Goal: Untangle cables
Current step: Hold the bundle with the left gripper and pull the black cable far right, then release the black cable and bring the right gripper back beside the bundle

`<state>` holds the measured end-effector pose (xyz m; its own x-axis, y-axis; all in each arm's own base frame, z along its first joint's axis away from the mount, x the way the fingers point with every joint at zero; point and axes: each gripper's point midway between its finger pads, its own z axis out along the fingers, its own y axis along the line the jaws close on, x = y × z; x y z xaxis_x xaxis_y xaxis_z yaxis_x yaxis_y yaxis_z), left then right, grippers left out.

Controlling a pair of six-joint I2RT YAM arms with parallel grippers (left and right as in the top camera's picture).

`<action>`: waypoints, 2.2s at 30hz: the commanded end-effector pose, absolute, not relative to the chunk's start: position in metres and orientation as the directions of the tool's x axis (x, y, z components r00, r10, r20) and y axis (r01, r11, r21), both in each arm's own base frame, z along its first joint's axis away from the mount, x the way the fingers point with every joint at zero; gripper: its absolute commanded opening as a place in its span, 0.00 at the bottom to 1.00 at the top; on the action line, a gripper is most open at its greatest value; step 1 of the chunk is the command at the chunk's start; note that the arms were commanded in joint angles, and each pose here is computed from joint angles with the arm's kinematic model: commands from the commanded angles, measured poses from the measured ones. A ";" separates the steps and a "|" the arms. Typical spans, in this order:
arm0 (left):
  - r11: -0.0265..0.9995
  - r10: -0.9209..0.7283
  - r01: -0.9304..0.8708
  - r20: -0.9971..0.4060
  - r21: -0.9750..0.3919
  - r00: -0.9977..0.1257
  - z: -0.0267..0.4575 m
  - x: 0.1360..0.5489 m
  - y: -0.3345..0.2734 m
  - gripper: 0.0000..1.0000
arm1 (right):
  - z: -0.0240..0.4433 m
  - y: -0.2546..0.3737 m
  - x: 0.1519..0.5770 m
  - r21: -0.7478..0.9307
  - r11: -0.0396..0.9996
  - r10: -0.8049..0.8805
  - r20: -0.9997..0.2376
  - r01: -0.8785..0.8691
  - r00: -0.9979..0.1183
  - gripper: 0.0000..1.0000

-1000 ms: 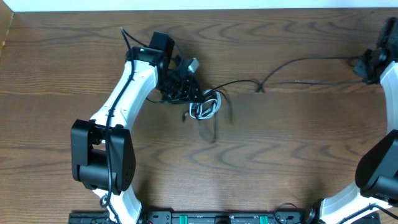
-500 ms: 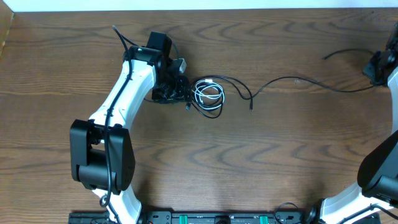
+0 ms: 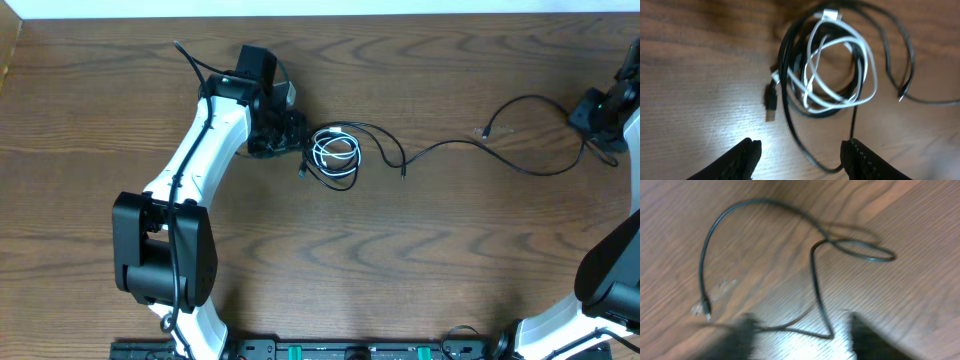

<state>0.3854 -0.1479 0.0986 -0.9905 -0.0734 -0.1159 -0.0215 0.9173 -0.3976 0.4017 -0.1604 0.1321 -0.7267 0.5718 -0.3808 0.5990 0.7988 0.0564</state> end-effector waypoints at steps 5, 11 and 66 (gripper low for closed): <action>0.906 -0.165 -0.110 -0.101 -0.410 -0.981 0.094 0.391 -0.153 0.57 | 0.127 -0.135 0.400 0.153 0.835 0.549 -0.305 0.529 -0.778 0.93; 0.907 -0.171 -0.133 -0.060 -0.399 -0.983 0.077 0.390 -0.156 0.57 | 0.135 -0.081 0.415 0.344 0.884 0.421 -0.289 0.317 -0.860 0.94; 0.939 -0.072 -0.071 0.009 -0.336 -0.997 0.038 0.371 -0.185 0.52 | 0.108 0.152 0.362 0.157 0.935 0.340 -0.146 0.317 -0.929 0.07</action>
<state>0.3721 -0.1887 0.0422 -0.9973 -0.0733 0.0048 -0.0703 0.9334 -0.3520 0.3628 0.1694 0.1207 -0.9673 0.2132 -0.1375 0.1759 0.9542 0.2420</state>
